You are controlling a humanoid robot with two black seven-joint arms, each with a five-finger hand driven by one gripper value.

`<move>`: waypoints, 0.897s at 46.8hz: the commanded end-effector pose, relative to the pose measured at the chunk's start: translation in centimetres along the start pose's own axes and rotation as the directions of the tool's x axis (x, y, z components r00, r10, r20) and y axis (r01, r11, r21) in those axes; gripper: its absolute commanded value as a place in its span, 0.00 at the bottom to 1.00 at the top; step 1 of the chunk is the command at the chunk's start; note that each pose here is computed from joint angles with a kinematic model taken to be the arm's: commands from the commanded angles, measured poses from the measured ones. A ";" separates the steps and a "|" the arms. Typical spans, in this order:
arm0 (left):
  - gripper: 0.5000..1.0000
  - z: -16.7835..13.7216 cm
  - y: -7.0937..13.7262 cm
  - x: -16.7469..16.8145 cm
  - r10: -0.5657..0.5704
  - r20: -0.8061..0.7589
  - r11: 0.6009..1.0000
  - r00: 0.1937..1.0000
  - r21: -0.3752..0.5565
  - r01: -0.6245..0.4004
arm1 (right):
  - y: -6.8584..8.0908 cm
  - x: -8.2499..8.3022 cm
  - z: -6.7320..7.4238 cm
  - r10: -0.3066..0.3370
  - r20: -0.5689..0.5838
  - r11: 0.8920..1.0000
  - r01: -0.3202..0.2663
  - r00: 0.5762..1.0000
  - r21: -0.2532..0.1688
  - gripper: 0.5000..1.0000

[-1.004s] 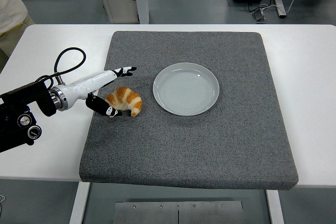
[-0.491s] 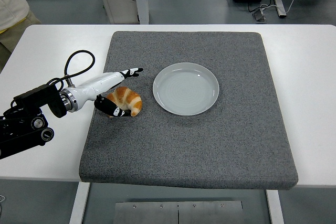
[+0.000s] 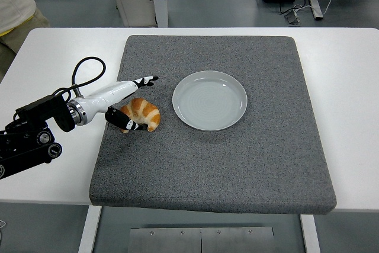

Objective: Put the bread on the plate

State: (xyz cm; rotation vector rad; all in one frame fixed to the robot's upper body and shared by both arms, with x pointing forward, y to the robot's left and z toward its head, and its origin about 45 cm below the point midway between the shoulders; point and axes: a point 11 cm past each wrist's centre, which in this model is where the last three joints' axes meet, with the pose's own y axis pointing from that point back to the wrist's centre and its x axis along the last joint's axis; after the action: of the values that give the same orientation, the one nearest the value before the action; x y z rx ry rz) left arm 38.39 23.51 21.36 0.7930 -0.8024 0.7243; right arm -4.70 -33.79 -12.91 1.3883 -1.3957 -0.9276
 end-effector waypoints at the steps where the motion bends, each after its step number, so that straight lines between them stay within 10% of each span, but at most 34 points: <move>1: 0.92 0.0 -0.3 -0.1 0.001 -0.001 1.000 1.000 0.002 -0.001 | 0.0 0.0 0.0 0.001 0.000 1.000 -0.001 1.000 0.000 1.00; 42: 0.65 -0.3 -0.4 -1.3 -0.012 -0.013 1.000 1.000 0.010 0.012 | 0.0 0.0 0.0 0.001 0.000 1.000 -0.001 1.000 0.000 1.00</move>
State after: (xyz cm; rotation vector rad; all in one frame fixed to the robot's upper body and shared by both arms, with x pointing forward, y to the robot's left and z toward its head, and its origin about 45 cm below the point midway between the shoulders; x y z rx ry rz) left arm 38.18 23.25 20.02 0.8018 -0.7822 0.7221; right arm -4.69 -33.80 -12.91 1.3881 -1.3959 -0.9270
